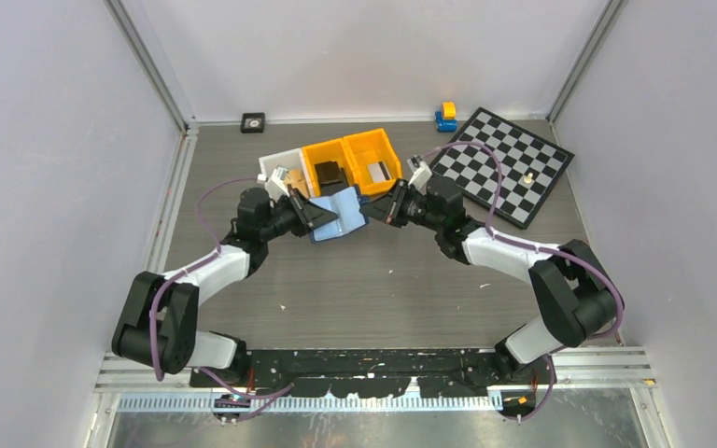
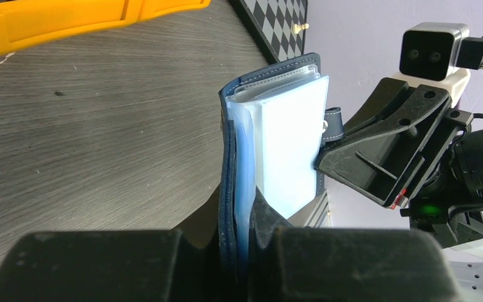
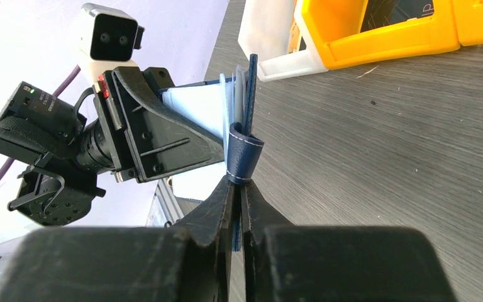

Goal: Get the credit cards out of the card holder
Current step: Remove the credit card from the card holder.

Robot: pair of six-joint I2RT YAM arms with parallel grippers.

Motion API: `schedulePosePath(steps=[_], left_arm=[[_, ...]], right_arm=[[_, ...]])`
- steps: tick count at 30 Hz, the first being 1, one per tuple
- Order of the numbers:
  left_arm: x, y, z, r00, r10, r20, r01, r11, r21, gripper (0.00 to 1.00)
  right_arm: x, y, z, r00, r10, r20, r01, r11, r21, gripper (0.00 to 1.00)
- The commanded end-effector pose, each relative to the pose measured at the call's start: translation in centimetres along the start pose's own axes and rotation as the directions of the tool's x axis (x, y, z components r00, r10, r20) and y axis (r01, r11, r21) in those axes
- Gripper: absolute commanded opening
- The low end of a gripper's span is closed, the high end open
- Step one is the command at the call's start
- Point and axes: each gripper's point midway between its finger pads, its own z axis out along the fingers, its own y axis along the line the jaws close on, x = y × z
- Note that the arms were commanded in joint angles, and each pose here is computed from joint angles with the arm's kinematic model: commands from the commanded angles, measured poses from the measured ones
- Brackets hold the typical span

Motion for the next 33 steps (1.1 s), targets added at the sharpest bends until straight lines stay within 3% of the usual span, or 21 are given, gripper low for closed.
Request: schedulePosePath(steps=[1, 12, 19, 21, 26, 33], left_arm=[[-0.6, -3.9, -0.1, 0.999, 0.052, 0.005, -0.052, 0.986, 0.16, 0.0], [-0.7, -4.2, -0.1, 0.998, 0.055, 0.007, -0.055, 0.984, 0.169, 0.0], [-0.6, -4.3, -0.2, 0.999, 0.051, 0.005, -0.051, 0.983, 0.177, 0.03], [-0.6, -4.3, -0.2, 0.999, 0.051, 0.005, -0.051, 0.983, 0.176, 0.11], [-0.7, -4.1, -0.4, 0.999, 0.048, 0.025, -0.051, 0.985, 0.162, 0.44], [-0.8, -4.2, -0.8, 0.996, 0.073, 0.045, -0.079, 0.984, 0.158, 0.66]], right_arm=[[0.9, 1.0, 0.8, 0.998, -0.037, -0.042, 0.037, 0.999, -0.02, 0.12], [1.5, 0.6, 1.2, 0.997, -0.046, -0.065, 0.047, 0.999, 0.003, 0.22], [2.0, 0.7, 1.5, 0.995, -0.049, -0.082, 0.049, 0.999, -0.004, 0.09], [2.0, 0.8, 1.5, 0.995, -0.05, -0.082, 0.05, 0.999, -0.006, 0.08], [1.7, 0.8, 1.2, 0.996, -0.059, -0.06, 0.059, 0.998, 0.008, 0.07], [2.1, 1.5, 1.3, 0.995, -0.069, -0.069, 0.068, 0.998, -0.017, 0.06]])
